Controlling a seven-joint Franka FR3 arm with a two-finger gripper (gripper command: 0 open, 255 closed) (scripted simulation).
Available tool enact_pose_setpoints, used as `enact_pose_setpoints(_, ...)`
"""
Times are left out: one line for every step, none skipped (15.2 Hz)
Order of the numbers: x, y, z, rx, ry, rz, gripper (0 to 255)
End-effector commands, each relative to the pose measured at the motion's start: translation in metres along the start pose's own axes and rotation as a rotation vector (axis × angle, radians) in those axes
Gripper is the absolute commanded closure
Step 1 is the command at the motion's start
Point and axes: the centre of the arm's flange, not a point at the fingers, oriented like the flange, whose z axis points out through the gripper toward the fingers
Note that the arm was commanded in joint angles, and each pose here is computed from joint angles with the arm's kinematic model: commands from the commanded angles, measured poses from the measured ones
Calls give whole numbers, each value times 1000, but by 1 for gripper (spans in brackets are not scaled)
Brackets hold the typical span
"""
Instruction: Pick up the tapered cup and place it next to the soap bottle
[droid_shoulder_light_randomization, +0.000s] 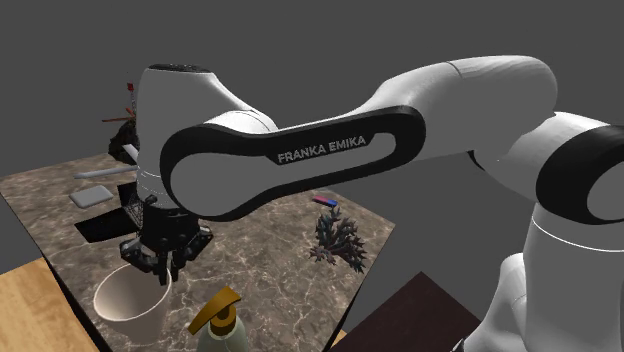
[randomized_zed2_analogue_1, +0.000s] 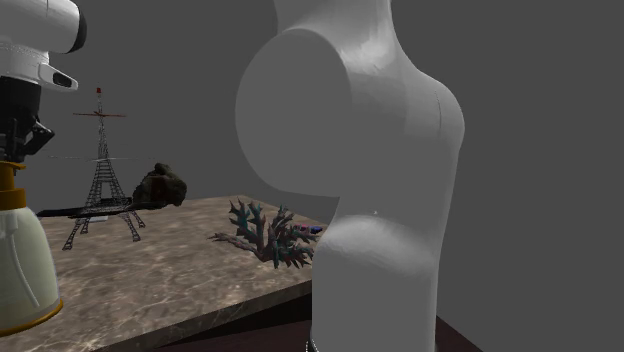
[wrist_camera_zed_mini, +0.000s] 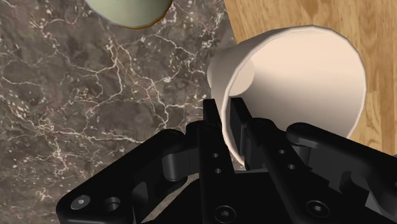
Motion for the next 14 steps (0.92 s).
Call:
enact_pose_setpoints(1,1,10,1,1,0,255)
enact_pose_setpoints(1,1,15,1,1,0,255)
enact_pose_setpoints(1,2,21,1,1,0,255)
enact_pose_setpoints(1,3,26,1,1,0,255)
enact_pose_setpoints(2,4,31,1,1,0,255)
enact_pose_setpoints(2,4,36,1,1,0,255)
enact_pose_setpoints(2,5,42,1,1,0,255)
enact_pose_setpoints(2,6,47,1,1,0,255)
enact_pose_setpoints(2,7,52,1,1,0,255)
enact_pose_setpoints(2,7,57,1,1,0,255)
enact_pose_setpoints(3,8,63,1,1,0,255)
enact_pose_setpoints(3,9,68,1,1,0,255)
enact_pose_setpoints(3,10,73,1,1,0,255)
enact_pose_setpoints(3,10,78,1,1,0,255)
